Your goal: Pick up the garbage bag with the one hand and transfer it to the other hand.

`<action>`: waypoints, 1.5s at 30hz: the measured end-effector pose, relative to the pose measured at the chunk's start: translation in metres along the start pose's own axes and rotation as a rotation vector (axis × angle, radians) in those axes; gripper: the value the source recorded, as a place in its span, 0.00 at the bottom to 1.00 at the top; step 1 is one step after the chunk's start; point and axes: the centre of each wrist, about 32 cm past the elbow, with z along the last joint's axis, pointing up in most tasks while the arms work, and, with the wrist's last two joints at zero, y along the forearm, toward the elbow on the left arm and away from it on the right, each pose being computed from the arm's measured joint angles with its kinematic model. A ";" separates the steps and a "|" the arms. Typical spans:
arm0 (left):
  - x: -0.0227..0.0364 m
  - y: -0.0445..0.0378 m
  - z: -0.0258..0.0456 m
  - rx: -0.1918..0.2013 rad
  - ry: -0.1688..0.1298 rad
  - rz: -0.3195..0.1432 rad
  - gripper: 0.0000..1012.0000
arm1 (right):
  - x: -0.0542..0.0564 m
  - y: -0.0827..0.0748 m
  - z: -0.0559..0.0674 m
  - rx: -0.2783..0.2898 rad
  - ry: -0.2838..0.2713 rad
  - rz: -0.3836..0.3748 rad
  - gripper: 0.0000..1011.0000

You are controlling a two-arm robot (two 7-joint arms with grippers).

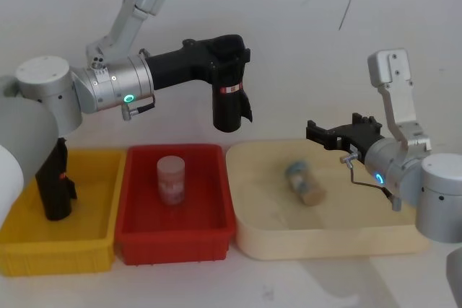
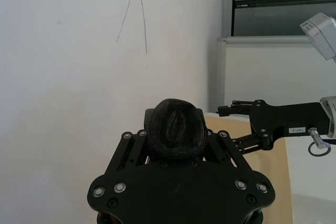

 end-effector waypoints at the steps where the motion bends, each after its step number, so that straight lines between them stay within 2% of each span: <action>1: 0.0000 0.0000 0.0000 0.000 0.000 0.000 0.38 | 0.000 0.000 0.000 0.000 0.000 0.000 0.99; 11: 0.0002 -0.0003 0.0003 0.001 0.000 -0.003 0.38 | -0.001 -0.003 -0.001 0.010 -0.004 0.032 0.99; 27: 0.0003 -0.0004 0.0004 0.002 0.000 -0.004 0.38 | -0.008 -0.014 -0.006 0.080 0.003 0.222 0.99; 32: 0.0002 -0.0005 0.0003 0.002 0.000 -0.004 0.38 | -0.015 -0.015 -0.008 0.112 0.015 0.302 0.99; 36: 0.0002 -0.0006 0.0004 0.001 -0.001 -0.004 0.38 | -0.025 -0.012 -0.010 0.145 0.023 0.370 0.99; 37: 0.0002 -0.0006 0.0004 0.001 -0.001 -0.005 0.38 | -0.025 -0.012 -0.010 0.145 0.023 0.370 0.99; 39: 0.0002 -0.0006 0.0004 0.001 -0.001 -0.005 0.38 | -0.033 -0.008 -0.012 0.171 0.024 0.407 0.99; 45: 0.0002 -0.0007 0.0004 0.001 -0.001 -0.005 0.38 | -0.047 -0.001 -0.013 0.209 0.022 0.447 0.99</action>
